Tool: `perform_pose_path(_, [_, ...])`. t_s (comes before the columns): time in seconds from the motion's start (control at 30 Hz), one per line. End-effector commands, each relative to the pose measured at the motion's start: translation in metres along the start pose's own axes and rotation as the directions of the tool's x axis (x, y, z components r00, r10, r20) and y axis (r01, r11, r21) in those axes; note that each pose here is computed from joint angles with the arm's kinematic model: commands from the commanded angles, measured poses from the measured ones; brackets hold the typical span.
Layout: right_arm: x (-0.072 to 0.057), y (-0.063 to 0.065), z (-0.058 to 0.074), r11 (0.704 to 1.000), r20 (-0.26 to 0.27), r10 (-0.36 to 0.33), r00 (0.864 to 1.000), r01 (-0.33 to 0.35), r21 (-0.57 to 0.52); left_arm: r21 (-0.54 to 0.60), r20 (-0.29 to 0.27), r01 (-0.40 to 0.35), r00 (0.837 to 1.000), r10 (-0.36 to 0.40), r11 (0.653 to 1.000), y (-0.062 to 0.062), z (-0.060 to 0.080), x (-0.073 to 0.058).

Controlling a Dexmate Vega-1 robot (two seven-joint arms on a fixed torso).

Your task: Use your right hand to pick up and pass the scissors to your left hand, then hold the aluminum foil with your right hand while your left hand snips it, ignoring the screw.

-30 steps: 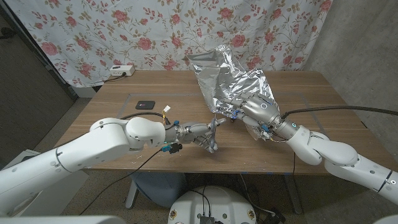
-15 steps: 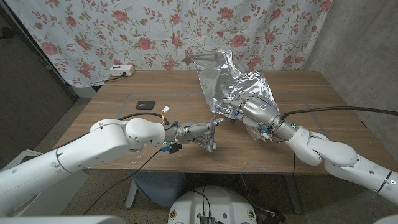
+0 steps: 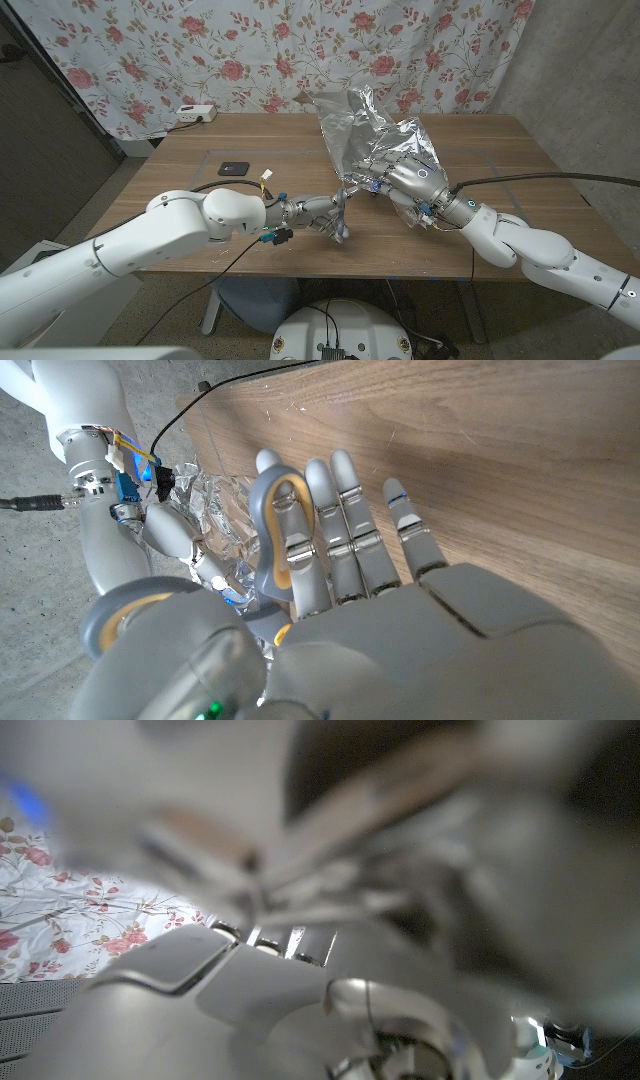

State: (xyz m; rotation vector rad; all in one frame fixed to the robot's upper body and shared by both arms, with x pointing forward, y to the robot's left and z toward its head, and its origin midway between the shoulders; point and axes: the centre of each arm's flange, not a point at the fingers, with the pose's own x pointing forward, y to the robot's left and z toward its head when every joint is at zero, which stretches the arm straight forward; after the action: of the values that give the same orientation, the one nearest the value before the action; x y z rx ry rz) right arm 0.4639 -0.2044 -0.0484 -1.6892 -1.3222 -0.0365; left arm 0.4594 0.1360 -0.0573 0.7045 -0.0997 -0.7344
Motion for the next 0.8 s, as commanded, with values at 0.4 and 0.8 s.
perform_pose_path(0.4, [-0.0033,0.0030,-0.0007,1.000,0.004,-0.010,1.000,0.010,-0.010,-0.018,-0.014,0.021,1.000,-0.022,1.000,-0.0027,-0.0019,0.0049])
perform_pose_path(0.8, [-0.0038,0.0019,0.0007,1.000,0.006,-0.005,1.000,0.005,-0.018,-0.030,0.003,0.025,1.000,-0.025,0.999,-0.0024,-0.0021,0.0073])
